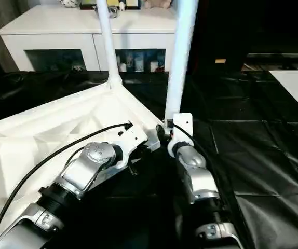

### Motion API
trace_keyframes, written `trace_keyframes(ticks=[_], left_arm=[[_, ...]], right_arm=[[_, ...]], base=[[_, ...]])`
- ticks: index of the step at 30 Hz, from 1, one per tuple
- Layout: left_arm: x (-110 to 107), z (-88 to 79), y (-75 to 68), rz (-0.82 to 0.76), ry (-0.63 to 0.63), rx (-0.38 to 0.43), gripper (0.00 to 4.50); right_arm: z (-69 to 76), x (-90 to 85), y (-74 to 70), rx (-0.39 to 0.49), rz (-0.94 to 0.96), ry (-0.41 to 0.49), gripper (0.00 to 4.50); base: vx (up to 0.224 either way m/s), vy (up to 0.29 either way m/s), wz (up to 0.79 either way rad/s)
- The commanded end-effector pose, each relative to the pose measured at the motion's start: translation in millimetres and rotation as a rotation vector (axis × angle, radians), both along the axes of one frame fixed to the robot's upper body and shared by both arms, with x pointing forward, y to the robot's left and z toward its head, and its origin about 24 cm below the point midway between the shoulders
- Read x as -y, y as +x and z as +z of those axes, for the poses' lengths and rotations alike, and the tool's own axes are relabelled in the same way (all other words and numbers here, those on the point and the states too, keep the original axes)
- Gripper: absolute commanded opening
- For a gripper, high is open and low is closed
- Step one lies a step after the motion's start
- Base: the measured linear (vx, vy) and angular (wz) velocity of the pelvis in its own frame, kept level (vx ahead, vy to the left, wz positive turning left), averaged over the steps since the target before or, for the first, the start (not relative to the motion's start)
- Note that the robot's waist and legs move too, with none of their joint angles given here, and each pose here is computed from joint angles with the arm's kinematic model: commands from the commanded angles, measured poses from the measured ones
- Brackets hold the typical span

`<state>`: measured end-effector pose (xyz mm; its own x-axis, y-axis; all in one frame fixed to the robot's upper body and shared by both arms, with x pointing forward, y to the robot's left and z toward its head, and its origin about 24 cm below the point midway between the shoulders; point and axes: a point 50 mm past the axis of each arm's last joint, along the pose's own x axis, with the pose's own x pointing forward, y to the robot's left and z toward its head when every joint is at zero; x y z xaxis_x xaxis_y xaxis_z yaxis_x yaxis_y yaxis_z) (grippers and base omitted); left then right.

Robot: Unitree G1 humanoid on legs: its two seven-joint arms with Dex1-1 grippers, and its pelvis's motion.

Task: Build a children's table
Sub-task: Rotate leg to tighten

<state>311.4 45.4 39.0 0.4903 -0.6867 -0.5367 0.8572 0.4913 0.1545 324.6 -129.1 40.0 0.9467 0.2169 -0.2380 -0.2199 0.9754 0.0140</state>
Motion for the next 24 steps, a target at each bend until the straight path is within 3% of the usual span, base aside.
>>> trace_keyframes(ticks=[1,3,7,9,10,11,14,22,24], left_arm=[[-9,-27.0,-12.4,-0.032,0.088,-0.101,0.00],[-10,-26.7,-12.3,-0.039,0.086,-0.101,0.00],[-20,-23.2,-15.1,-0.121,0.092,-0.092,0.00],[-35,-18.8,-26.8,-0.314,0.073,-0.121,0.00],[-35,-18.8,-26.8,-0.314,0.073,-0.121,0.00],[-50,-17.9,-37.4,-0.452,0.077,-0.175,0.00],[-60,-13.2,-40.6,-0.515,0.063,-0.205,0.00],[-67,-7.2,-40.4,-0.540,0.059,-0.208,0.00],[-70,-7.1,-40.0,-0.543,0.060,-0.208,0.00]], right_arm=[[15.8,-5.8,2.6,0.064,0.056,0.017,3.82],[16.9,-3.6,2.7,0.066,0.065,0.022,3.88],[22.4,12.8,-2.6,0.083,0.183,-0.061,3.88],[26.1,29.1,-23.8,0.048,0.449,-0.082,3.88],[26.1,29.1,-23.8,0.048,0.449,-0.082,3.88],[24.5,37.4,-47.7,-0.018,0.678,-0.077,3.88],[18.8,41.8,-63.6,-0.088,0.803,-0.094,3.88],[12.5,38.8,-71.6,-0.146,0.888,-0.121,3.88],[11.2,40.8,-75.8,-0.175,0.926,-0.132,3.71]], base=[[0.000,0.000,0.00],[0.000,0.000,0.00],[0.000,0.000,0.00],[0.000,0.000,0.00],[0.000,0.000,0.00],[0.000,0.000,0.00],[0.057,-0.004,0.03],[0.000,0.000,0.00],[0.000,0.000,0.00]])
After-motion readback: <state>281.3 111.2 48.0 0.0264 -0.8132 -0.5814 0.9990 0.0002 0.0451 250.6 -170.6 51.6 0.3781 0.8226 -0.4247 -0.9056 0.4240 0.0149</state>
